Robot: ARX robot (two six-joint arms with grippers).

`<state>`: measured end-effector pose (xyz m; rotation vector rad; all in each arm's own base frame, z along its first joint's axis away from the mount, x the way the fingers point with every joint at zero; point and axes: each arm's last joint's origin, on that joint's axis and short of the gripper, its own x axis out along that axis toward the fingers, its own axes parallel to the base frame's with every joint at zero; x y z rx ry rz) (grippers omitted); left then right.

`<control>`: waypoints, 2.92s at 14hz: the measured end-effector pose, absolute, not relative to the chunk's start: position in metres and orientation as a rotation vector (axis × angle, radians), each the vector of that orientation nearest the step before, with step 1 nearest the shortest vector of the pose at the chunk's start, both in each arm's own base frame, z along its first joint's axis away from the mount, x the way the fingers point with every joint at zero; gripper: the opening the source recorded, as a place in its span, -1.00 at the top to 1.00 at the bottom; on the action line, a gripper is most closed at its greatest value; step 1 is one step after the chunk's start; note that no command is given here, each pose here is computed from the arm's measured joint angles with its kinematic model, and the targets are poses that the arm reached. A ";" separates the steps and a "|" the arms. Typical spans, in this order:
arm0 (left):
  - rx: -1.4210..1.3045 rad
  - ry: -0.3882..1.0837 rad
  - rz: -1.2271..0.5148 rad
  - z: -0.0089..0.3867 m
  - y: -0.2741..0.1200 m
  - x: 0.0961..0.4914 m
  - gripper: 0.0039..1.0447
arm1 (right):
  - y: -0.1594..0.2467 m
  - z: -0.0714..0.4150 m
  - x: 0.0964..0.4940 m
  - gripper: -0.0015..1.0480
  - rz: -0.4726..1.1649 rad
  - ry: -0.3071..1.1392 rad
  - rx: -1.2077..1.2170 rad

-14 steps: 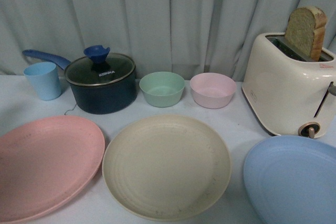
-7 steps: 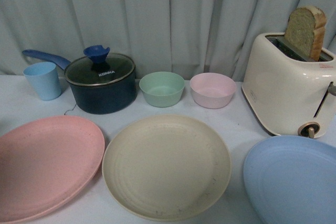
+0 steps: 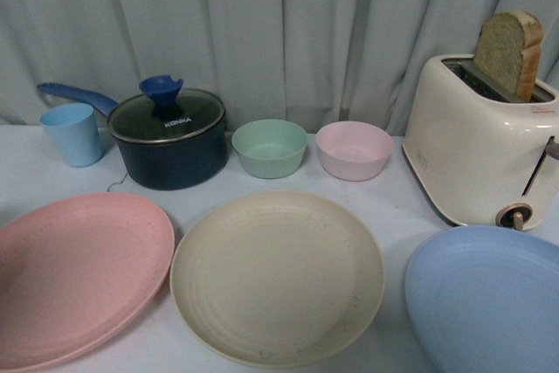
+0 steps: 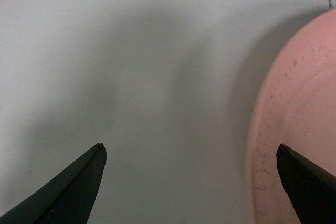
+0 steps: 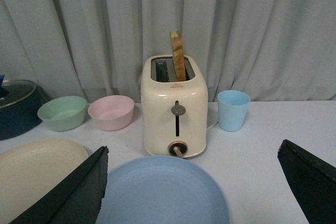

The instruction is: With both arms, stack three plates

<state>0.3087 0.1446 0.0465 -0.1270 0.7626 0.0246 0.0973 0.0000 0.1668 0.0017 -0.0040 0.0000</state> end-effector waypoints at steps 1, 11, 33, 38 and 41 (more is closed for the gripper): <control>-0.126 0.768 0.025 0.045 0.144 0.309 -0.88 | 0.000 0.167 0.097 -0.87 0.000 -0.004 0.002; 0.010 0.711 -0.007 0.110 0.133 0.290 0.96 | 0.000 0.167 0.097 -0.87 0.000 -0.004 0.002; -0.059 0.685 -0.306 0.092 -0.063 0.351 0.96 | 0.000 0.167 0.097 -0.87 0.000 -0.004 0.002; -0.153 0.737 -0.324 0.082 -0.068 0.347 0.51 | 0.000 0.167 0.097 -0.87 0.000 -0.004 0.002; -0.255 0.662 -0.339 0.101 -0.065 0.343 -0.15 | 0.000 0.167 0.097 -0.87 0.000 -0.004 0.002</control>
